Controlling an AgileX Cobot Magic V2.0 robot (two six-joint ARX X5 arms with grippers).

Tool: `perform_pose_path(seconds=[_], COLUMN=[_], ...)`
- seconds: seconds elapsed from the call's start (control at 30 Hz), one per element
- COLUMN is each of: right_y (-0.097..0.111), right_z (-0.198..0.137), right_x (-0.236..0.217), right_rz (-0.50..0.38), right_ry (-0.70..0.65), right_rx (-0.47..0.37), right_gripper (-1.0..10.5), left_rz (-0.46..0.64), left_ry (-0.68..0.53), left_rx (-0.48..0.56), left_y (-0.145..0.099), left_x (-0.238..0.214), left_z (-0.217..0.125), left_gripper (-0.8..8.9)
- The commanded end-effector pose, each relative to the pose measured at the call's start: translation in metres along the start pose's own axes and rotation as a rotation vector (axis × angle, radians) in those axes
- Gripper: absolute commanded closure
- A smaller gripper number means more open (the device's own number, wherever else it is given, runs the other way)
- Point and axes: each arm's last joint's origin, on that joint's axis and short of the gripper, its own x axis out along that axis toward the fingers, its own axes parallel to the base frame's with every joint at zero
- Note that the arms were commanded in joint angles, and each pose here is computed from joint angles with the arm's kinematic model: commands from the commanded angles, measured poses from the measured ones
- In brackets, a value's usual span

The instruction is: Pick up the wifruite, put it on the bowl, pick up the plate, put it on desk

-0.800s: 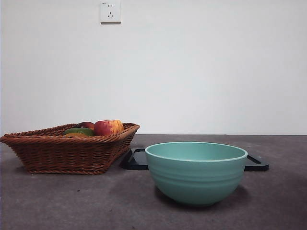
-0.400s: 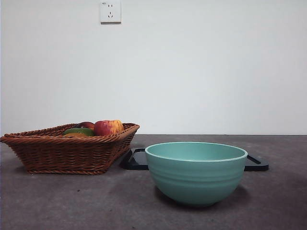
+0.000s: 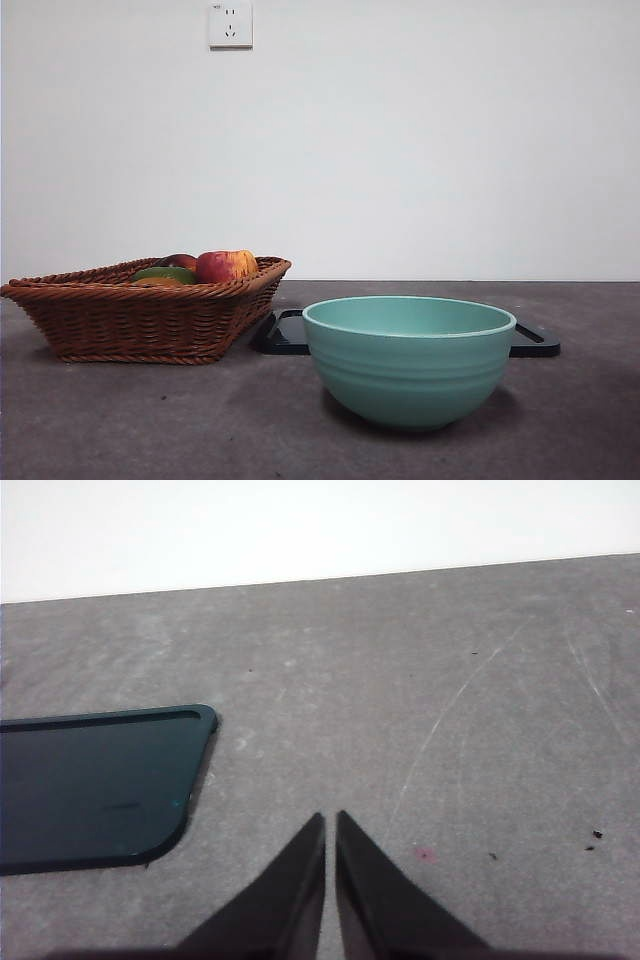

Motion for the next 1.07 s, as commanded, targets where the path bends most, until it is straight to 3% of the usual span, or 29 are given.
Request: perform_pose_path(seconds=[0.03,1.07], right_y=[-0.0002,-0.0005], right_z=[-0.0007,0.001], right_x=[0.0004,0.0003], right_rz=[-0.003,-0.019], right_ry=[-0.007,-0.025], right_rx=[0.007,0.015], right_gripper=[9.4,9.4], left_rz=[0.0,0.0], left_ry=[0.027,0.028], left_rx=[-0.003,-0.003], left_y=[-0.001,-0.001], left_x=[0.0019,0.0019], left_z=[-0.0074,-0.0074], left_gripper=[7.94,7.94])
